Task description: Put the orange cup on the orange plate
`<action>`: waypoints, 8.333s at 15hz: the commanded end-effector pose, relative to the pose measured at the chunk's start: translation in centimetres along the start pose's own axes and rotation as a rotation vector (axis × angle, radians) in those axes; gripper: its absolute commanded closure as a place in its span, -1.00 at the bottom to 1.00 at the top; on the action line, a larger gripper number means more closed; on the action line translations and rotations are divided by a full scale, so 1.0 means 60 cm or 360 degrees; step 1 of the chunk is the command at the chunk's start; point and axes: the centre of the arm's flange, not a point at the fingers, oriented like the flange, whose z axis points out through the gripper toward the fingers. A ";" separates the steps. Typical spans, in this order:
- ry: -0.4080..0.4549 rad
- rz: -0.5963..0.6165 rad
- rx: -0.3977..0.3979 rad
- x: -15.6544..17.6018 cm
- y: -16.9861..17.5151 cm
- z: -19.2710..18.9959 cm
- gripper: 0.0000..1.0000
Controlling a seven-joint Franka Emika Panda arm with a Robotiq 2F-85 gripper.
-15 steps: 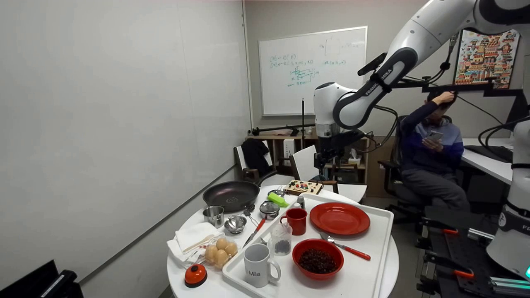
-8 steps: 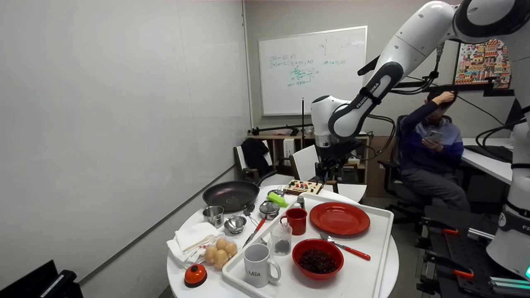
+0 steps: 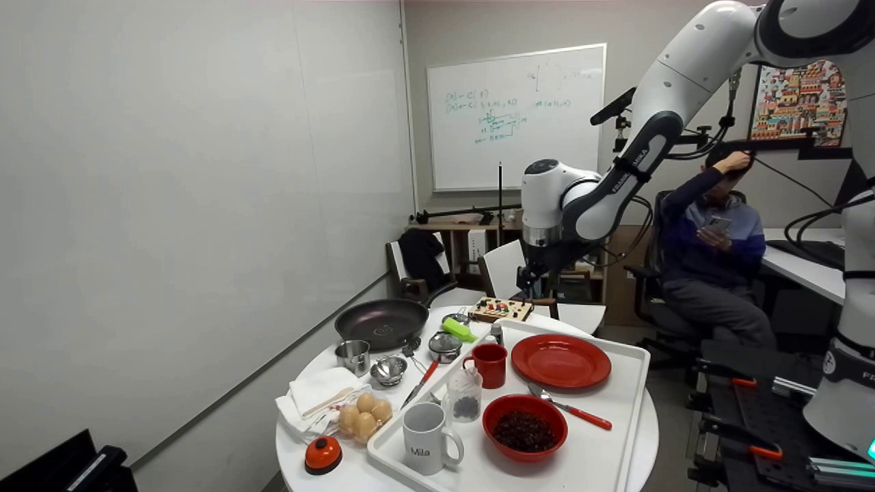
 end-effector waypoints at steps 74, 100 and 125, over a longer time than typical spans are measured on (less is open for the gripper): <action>-0.0198 0.0301 0.0514 0.074 -0.117 0.023 0.90; -0.0369 0.0671 0.0375 -0.060 0.114 0.130 0.90; -0.0389 0.0788 0.0619 -0.108 0.176 0.260 -0.23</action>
